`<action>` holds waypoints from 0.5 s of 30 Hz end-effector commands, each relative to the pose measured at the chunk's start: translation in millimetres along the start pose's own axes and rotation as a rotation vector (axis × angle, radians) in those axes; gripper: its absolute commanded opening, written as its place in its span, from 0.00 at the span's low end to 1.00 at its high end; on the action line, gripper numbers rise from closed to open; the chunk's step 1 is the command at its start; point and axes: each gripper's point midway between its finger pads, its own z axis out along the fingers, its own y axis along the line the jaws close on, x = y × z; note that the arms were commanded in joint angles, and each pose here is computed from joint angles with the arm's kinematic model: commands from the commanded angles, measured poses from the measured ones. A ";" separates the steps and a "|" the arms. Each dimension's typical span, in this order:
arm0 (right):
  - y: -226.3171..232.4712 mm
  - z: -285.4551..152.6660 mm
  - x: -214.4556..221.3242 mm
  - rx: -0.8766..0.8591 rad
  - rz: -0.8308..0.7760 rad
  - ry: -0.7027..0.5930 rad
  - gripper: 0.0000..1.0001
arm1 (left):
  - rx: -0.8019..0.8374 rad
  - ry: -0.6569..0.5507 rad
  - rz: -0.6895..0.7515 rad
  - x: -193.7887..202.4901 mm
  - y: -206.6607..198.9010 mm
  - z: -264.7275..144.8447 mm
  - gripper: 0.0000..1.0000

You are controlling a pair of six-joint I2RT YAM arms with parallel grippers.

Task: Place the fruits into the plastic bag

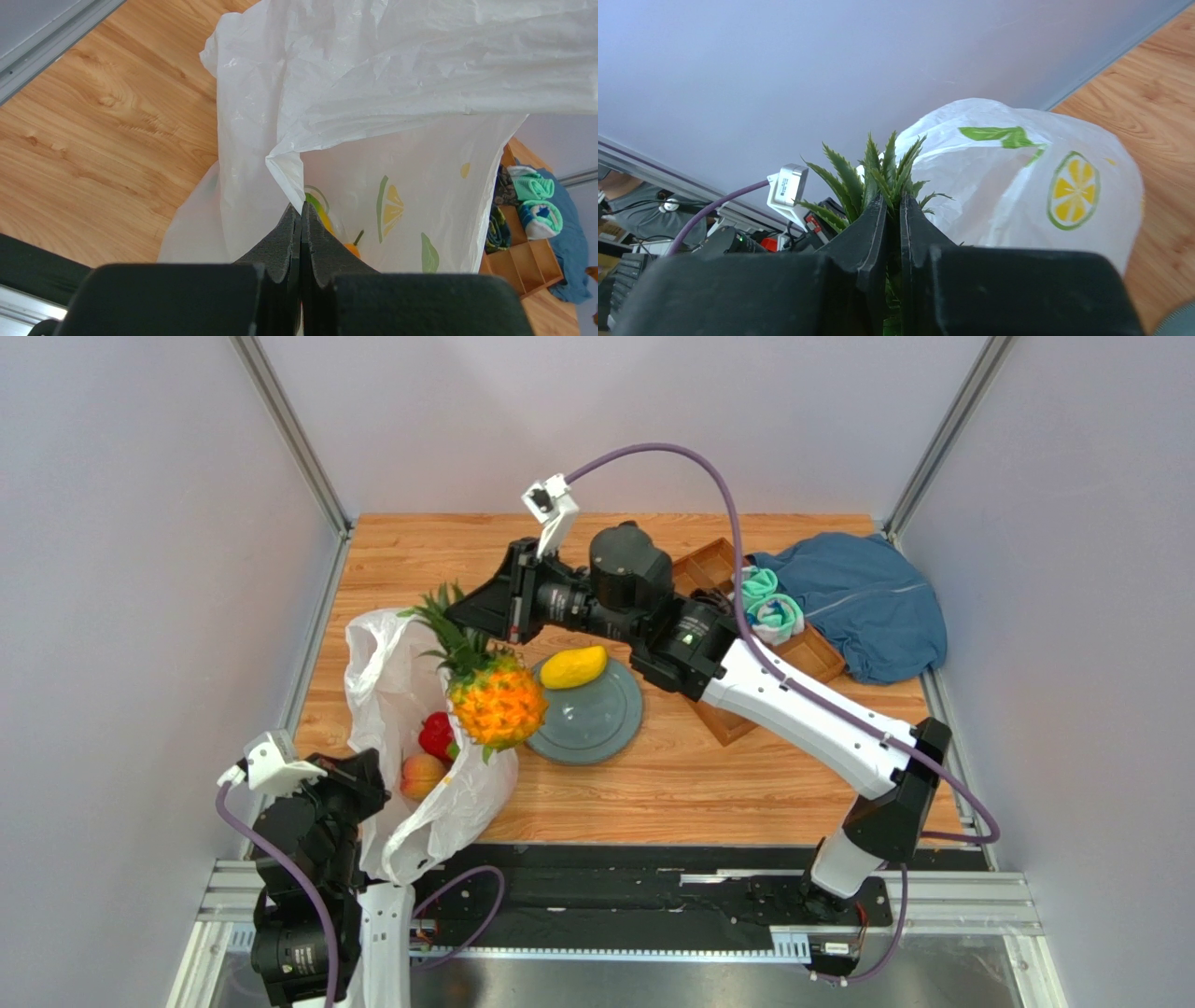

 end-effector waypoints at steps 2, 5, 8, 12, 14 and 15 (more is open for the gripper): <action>46.9 20.1 -15.5 -0.133 0.028 -0.096 0.00 | 0.051 -0.028 0.023 -4.9 -8.1 -0.7 0.00; 61.9 30.9 -13.7 -0.161 0.013 -0.119 0.00 | 0.055 -0.031 0.023 -4.6 -8.2 -1.4 0.00; 65.6 42.0 -6.8 -0.162 0.002 -0.145 0.00 | 0.057 -0.037 0.023 -5.1 -8.2 -2.4 0.00; 67.0 56.4 1.7 -0.164 -0.015 -0.192 0.00 | 0.060 -0.042 0.019 -5.2 -8.5 -3.8 0.00; 67.5 64.5 12.3 -0.160 -0.035 -0.193 0.00 | 0.060 -0.048 0.017 -5.7 -8.2 -4.5 0.00; 69.5 66.4 12.1 -0.164 -0.037 -0.207 0.00 | 0.060 -0.048 0.018 -5.5 -8.0 -4.7 0.00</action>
